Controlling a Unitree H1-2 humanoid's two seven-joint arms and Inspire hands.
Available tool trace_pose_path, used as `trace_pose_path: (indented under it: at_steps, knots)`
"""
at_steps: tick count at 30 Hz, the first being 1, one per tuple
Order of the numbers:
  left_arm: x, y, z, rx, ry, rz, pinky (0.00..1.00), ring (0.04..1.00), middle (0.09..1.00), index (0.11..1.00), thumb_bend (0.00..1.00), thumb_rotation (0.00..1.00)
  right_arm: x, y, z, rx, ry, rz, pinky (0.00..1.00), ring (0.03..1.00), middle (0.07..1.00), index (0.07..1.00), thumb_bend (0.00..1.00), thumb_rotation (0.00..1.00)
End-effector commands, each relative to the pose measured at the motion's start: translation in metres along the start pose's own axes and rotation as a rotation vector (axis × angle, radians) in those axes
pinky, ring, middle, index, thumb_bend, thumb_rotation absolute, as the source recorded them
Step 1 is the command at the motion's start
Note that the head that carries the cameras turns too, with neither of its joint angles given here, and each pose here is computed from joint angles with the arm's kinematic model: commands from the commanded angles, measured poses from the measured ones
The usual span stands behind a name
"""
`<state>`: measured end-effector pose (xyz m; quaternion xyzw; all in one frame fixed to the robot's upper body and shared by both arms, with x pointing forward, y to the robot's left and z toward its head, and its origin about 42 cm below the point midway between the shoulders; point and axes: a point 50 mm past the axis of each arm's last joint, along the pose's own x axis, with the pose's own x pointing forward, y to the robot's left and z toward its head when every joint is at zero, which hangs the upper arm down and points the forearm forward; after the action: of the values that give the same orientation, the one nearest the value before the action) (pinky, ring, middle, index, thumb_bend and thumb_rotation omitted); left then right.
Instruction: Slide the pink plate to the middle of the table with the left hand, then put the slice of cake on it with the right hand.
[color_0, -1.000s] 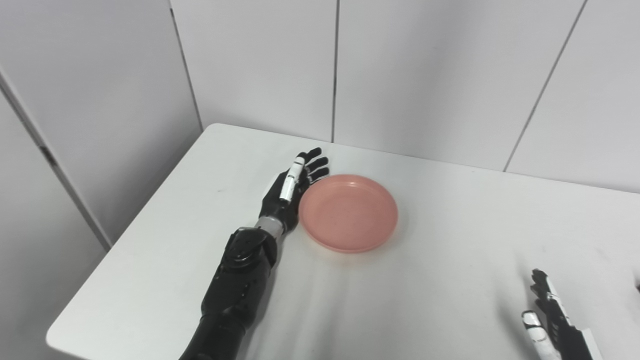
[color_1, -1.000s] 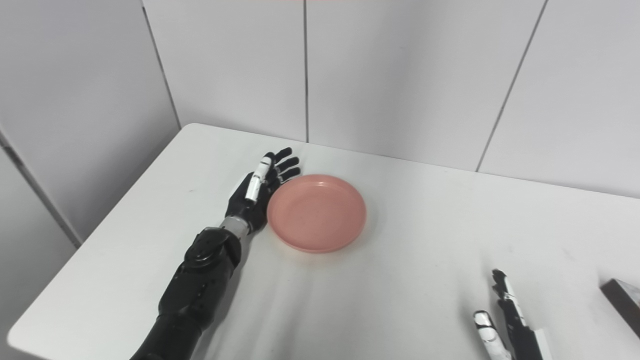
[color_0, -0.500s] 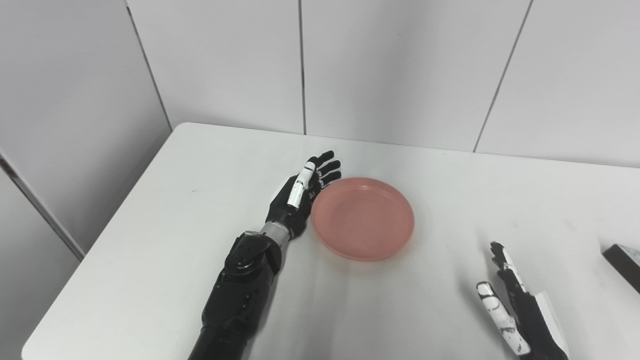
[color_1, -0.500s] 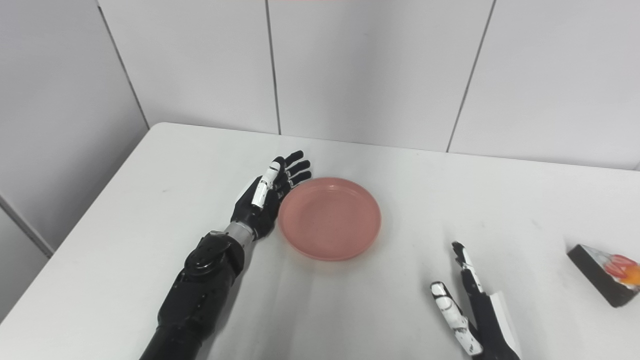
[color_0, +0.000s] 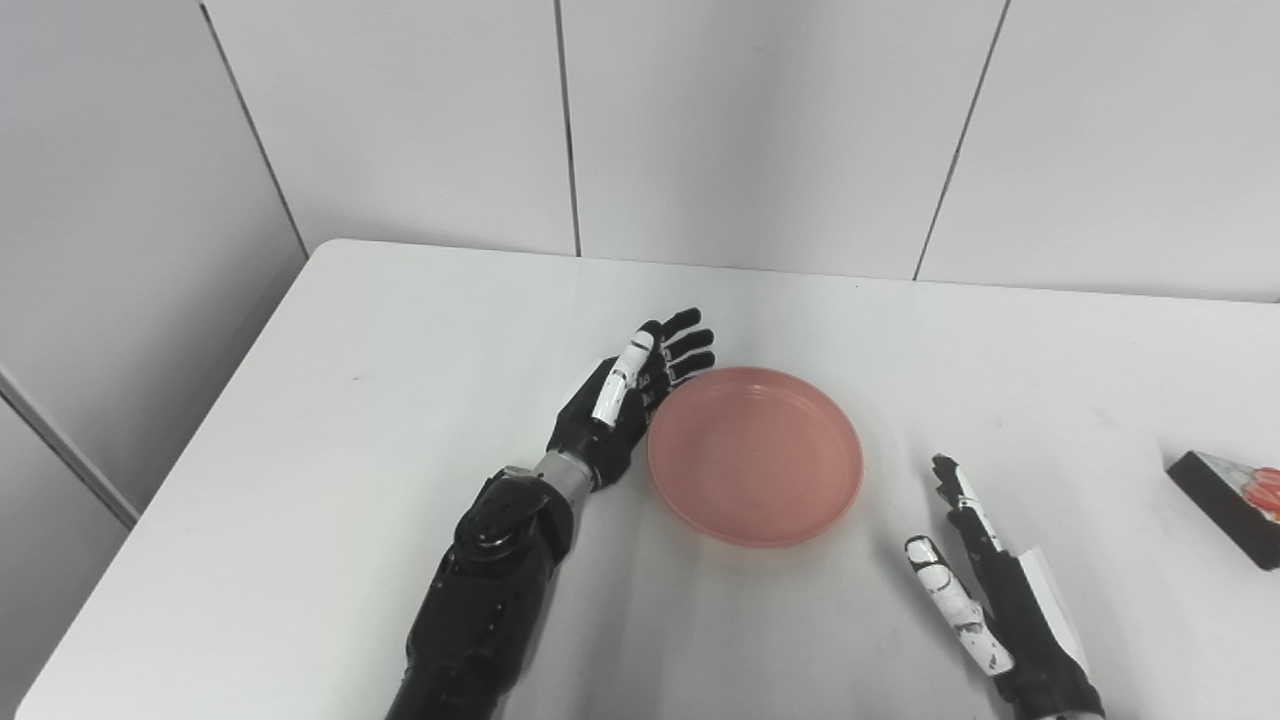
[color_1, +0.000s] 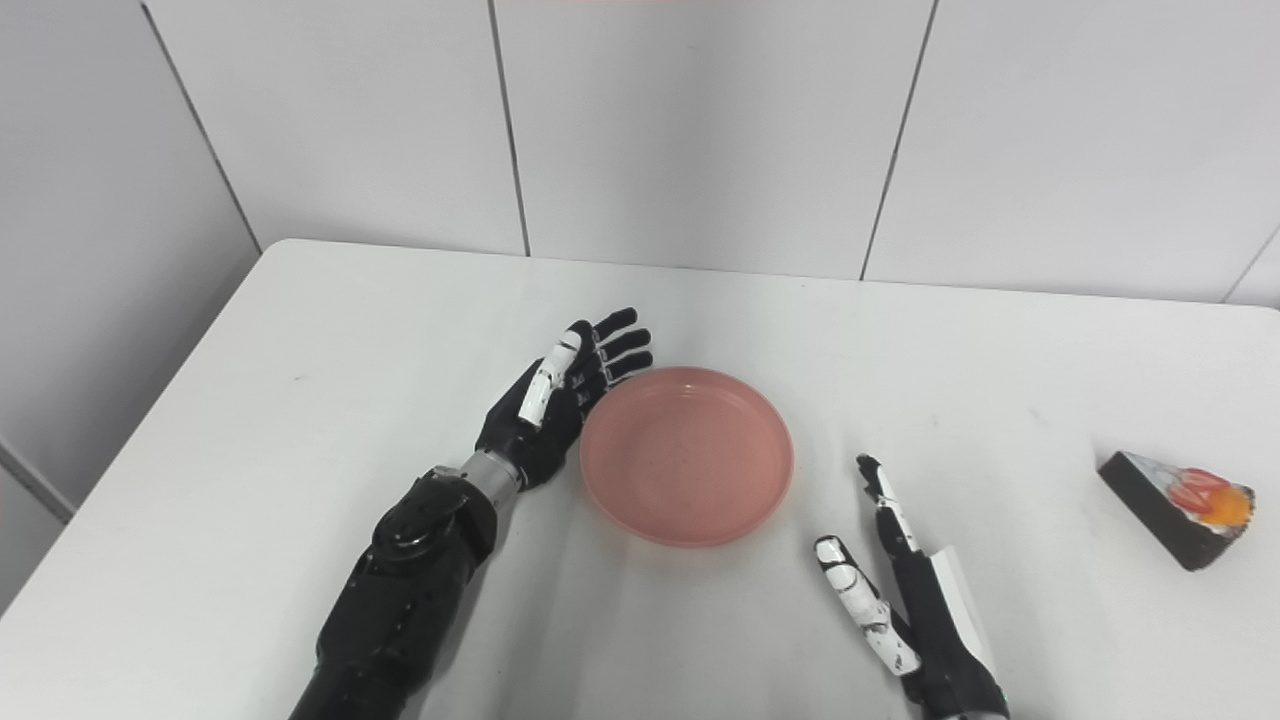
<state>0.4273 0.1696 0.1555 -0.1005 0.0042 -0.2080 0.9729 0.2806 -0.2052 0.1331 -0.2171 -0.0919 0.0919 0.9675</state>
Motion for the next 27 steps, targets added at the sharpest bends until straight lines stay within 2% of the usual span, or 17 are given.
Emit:
trace_pose_path:
  at_steps: [1,14,23,25,27]
  knots:
    - [-0.008,-0.004,-0.020,-0.017,0.086,-0.006,0.88,0.878,0.882,0.863,0.41,1.00,0.004,0.002,0.009,0.012,-0.020,0.007,0.95,0.971,0.980,0.982,0.38,1.00]
    - [-0.008,-0.003,-0.027,-0.006,0.097,-0.002,0.88,0.880,0.883,0.863,0.40,1.00,0.007,0.002,0.007,0.011,-0.019,-0.004,0.95,0.972,0.982,0.985,0.37,1.00]
    - [-0.012,0.011,-0.038,0.000,0.102,0.022,0.88,0.881,0.884,0.866,0.41,1.00,0.015,-0.008,0.018,-0.070,-0.066,-0.087,0.92,0.948,0.963,0.969,0.33,1.00]
    - [-0.014,0.018,-0.041,-0.004,0.104,0.025,0.88,0.881,0.884,0.865,0.41,1.00,0.017,-0.013,0.024,-0.121,-0.099,-0.124,0.88,0.928,0.950,0.946,0.36,0.97]
    - [-0.016,0.024,-0.044,-0.014,0.107,0.032,0.87,0.877,0.879,0.862,0.41,1.00,0.019,-0.018,0.030,-0.175,-0.127,-0.165,0.82,0.891,0.923,0.918,0.44,0.92]
